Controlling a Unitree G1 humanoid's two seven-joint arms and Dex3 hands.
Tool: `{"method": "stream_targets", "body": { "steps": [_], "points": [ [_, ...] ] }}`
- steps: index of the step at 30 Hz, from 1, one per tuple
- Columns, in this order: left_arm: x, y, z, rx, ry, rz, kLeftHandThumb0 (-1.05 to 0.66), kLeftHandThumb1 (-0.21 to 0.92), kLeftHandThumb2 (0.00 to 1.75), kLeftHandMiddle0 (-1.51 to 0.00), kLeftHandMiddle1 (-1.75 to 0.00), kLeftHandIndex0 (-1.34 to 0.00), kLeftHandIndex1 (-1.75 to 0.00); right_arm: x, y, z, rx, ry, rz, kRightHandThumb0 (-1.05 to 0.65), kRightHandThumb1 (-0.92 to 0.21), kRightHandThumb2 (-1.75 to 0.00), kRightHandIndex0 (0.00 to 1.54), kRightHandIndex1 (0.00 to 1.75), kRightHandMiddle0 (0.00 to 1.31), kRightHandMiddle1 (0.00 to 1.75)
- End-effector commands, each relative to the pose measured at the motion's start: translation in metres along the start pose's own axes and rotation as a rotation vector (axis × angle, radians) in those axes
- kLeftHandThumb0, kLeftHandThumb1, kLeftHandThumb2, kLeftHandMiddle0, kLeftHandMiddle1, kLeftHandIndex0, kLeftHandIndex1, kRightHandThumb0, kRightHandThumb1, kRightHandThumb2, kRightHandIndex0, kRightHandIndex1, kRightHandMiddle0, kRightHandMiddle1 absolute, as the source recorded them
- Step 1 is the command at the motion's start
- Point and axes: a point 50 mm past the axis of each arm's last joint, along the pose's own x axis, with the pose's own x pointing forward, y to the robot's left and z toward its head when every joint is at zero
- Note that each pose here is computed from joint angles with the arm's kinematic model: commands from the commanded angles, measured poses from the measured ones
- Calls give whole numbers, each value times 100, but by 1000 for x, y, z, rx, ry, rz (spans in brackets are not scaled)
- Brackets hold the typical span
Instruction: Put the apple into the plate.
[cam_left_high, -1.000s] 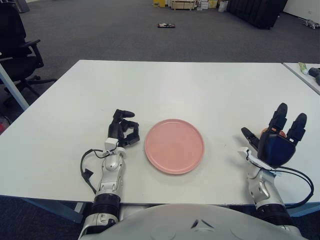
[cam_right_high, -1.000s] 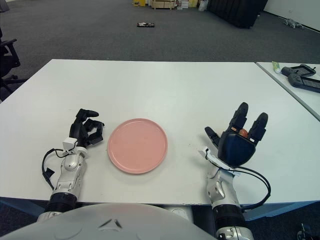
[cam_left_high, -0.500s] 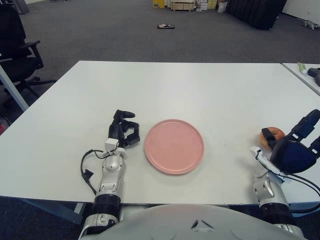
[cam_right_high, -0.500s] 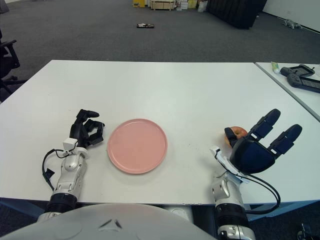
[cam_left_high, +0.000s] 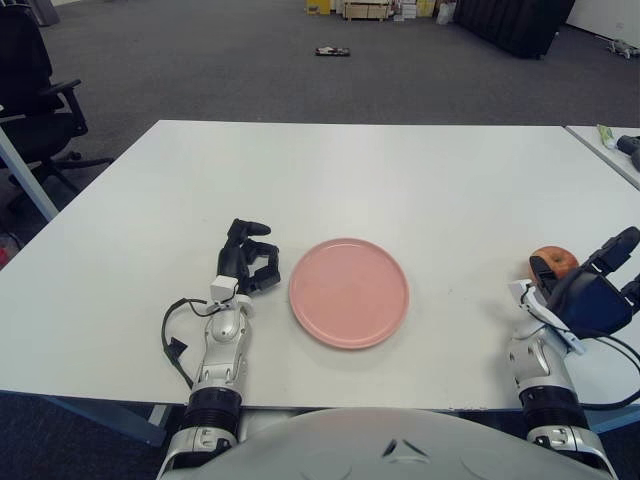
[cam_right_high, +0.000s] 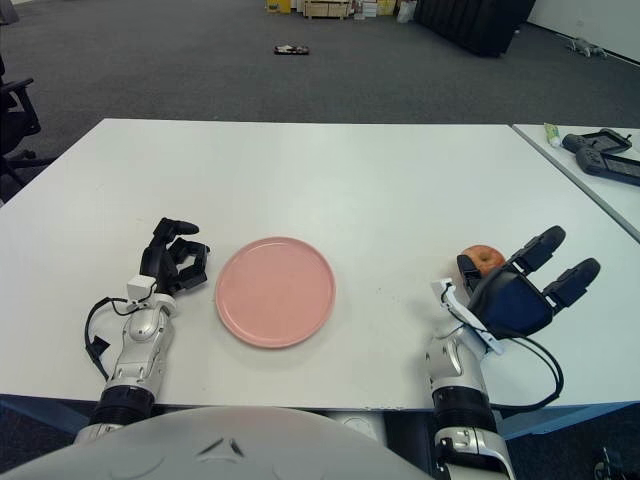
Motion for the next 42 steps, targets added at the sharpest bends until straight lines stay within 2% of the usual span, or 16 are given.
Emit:
{"method": "stream_targets", "body": {
  "steps": [1, 9, 28, 30, 32, 34, 42],
  "points": [
    [0, 0, -3, -3, 17, 5, 0, 43, 111, -59, -148, -40, -175, 2, 5, 7, -3, 18, 59, -100, -81, -24, 0, 0, 0, 0],
    [-1, 1, -3, 3, 20, 15, 0, 43, 113, -57, -154, -39, -175, 3, 11, 9, -19, 15, 143, -98, -81, -23, 0, 0, 0, 0],
    [-2, 3, -4, 9, 20, 14, -1, 42, 115, -56, -158, -39, -175, 3, 11, 8, -19, 14, 150, -96, -80, -23, 0, 0, 0, 0],
    [-2, 3, -4, 7, 21, 13, -1, 42, 115, -55, -158, -39, -175, 2, 12, 17, 21, 0, 222, -96, -80, -23, 0, 0, 0, 0],
    [-2, 3, -4, 4, 23, 12, -1, 42, 115, -55, -157, -39, -175, -1, 14, 34, 94, -31, 357, -96, -80, -23, 0, 0, 0, 0],
    [-2, 3, -4, 3, 25, 13, -1, 43, 114, -56, -156, -40, -175, -1, 16, 40, 122, -54, 431, -95, -79, -22, 0, 0, 0, 0],
    [-2, 3, -4, 5, 27, 23, 0, 44, 110, -57, -149, -41, -175, 3, 20, 42, 111, -68, 479, -84, -74, -26, 0, 0, 0, 0]
  ]
}}
